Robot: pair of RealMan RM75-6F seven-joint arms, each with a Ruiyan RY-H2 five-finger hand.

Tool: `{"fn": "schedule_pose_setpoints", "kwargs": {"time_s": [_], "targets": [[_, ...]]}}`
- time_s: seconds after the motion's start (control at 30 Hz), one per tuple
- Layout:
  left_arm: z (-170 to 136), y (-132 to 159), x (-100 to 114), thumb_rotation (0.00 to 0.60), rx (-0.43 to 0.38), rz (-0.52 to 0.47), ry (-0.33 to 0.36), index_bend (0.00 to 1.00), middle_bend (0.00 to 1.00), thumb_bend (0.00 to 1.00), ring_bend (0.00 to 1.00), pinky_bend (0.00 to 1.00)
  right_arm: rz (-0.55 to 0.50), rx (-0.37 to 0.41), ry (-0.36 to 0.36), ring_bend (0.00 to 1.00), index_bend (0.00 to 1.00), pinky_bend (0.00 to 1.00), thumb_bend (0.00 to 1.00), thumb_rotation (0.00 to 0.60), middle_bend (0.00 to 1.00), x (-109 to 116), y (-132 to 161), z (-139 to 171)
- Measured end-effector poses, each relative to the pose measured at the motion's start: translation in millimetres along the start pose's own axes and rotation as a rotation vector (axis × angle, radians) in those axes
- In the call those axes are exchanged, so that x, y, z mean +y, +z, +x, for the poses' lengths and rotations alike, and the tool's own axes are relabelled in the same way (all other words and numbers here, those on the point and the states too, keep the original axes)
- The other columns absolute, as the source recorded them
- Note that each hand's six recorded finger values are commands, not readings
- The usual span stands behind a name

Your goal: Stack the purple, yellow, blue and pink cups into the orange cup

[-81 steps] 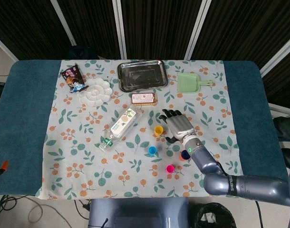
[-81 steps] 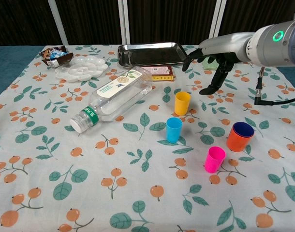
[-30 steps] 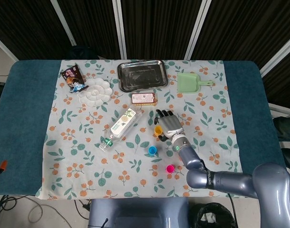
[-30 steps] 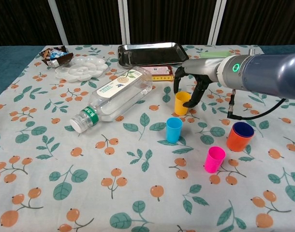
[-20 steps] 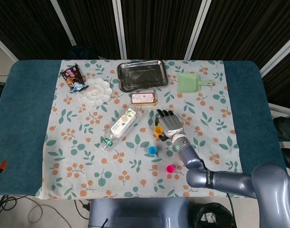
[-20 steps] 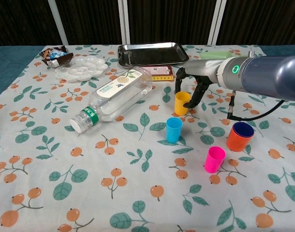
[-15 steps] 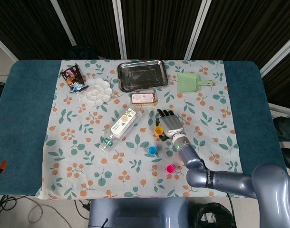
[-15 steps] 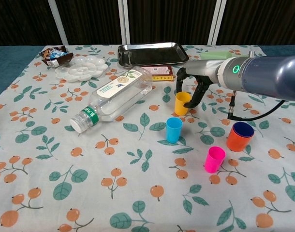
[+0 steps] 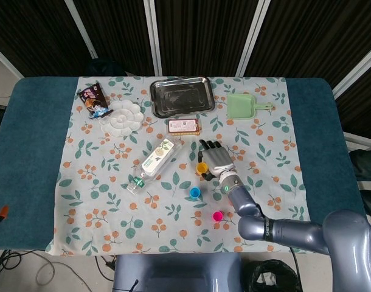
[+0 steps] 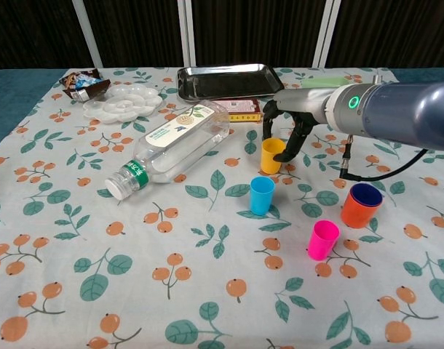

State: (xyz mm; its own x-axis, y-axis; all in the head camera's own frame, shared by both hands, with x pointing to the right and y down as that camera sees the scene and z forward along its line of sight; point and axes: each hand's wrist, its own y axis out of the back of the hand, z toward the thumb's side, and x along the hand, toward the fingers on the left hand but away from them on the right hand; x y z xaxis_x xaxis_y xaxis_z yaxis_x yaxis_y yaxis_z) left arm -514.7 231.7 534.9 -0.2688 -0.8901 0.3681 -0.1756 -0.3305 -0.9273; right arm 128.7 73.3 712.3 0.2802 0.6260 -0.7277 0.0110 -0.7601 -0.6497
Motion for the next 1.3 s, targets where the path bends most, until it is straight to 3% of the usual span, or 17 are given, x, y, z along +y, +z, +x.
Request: {"fn": "schedule_pose_setpoints", "kwargs": {"time_s": [0.33,0.63,0.9,1.3], "targets": [[-0.3,0.9,0.4,0.6,-0.006,0.001,0.0,0.14,0.07,0.22,0.01,0.0,0.01,0.015,-0.008,0.08,0.47,0.09,0.4,0.6,0.0,34.2,-10.8,25.8],[-0.7,3.0,-0.7,0.6,-0.01,-0.003,-0.002,0.14,0.07,0.22,0.01,0.0,0.082,0.026,0.031,0.08,0.47,0.09,0.4,0.6,0.0,62.4,-38.0,90.9],[-0.6,3.4,0.4,0.6,-0.012,-0.01,0.002,0.14,0.07,0.22,0.01,0.0,0.073,0.037,0.059,0.08,0.47,0.09,0.4,0.6,0.0,59.7,-57.9,141.5],[-1.1,3.3,0.7,0.6,-0.011,-0.008,0.003,0.14,0.07,0.22,0.01,0.0,0.02,0.046,0.052,0.08,0.47,0.09,0.4,0.6,0.0,38.8,-78.3,167.4]]}}
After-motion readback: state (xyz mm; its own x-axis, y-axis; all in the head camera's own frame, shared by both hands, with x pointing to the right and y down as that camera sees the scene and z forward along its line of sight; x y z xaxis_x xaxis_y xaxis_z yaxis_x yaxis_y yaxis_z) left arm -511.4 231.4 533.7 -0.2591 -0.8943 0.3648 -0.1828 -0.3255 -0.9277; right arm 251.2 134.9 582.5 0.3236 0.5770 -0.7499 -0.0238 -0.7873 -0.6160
